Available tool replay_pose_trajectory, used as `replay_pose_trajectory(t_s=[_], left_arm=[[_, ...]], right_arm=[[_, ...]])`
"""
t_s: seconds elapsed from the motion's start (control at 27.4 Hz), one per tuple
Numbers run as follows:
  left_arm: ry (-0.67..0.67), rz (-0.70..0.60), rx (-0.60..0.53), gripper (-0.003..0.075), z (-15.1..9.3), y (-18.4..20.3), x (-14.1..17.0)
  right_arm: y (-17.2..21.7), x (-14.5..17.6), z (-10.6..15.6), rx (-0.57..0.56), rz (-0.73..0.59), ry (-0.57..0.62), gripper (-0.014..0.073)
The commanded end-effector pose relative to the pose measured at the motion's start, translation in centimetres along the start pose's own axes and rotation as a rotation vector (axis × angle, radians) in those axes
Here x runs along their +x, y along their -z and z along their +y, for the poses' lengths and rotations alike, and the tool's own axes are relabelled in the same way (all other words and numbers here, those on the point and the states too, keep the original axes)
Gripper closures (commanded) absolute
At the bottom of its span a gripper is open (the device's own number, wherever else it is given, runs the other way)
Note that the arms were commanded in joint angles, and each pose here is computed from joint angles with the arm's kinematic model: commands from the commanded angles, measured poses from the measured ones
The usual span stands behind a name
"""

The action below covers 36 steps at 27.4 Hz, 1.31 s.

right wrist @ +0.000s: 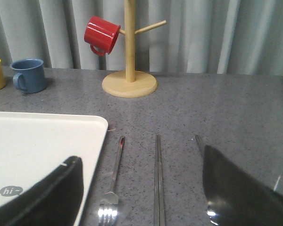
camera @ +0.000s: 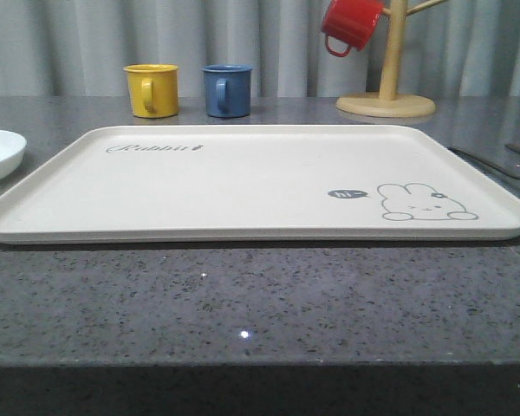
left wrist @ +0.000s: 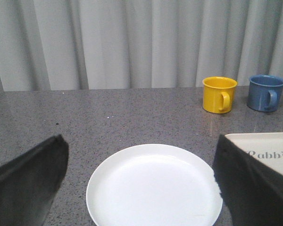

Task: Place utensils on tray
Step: 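Grasp the rim of the white plate with the left gripper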

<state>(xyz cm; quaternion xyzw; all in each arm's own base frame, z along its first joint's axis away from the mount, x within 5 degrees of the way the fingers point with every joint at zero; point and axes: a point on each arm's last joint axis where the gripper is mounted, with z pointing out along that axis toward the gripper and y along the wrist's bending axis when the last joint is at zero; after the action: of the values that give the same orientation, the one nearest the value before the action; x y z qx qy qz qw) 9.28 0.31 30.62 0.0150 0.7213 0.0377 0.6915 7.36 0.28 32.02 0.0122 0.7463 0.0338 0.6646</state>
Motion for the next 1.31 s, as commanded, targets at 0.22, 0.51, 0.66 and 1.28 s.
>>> replay_pose_trajectory(t_s=[0.22, 0.51, 0.66, 1.28], left_arm=[[0.025, -0.053, 0.006, 0.008, 0.2, -1.6, -3.5], [-0.206, 0.437, 0.267, 0.0081, -2.8, -8.2, -5.3], [-0.302, 0.69, 0.343, 0.0081, -4.3, -11.7, -4.5], [-0.373, 1.083, 0.402, 0.0363, -6.5, -18.9, 2.0]], right_arm=[[0.1, -1.7, 0.0, 0.002, -0.094, 0.011, 0.0013], [0.1, -1.7, 0.0, 0.002, -0.094, 0.011, 0.0013], [0.1, -1.7, 0.0, 0.002, -0.094, 0.011, 0.0013], [0.1, -1.7, 0.0, 0.002, -0.094, 0.011, 0.0013]])
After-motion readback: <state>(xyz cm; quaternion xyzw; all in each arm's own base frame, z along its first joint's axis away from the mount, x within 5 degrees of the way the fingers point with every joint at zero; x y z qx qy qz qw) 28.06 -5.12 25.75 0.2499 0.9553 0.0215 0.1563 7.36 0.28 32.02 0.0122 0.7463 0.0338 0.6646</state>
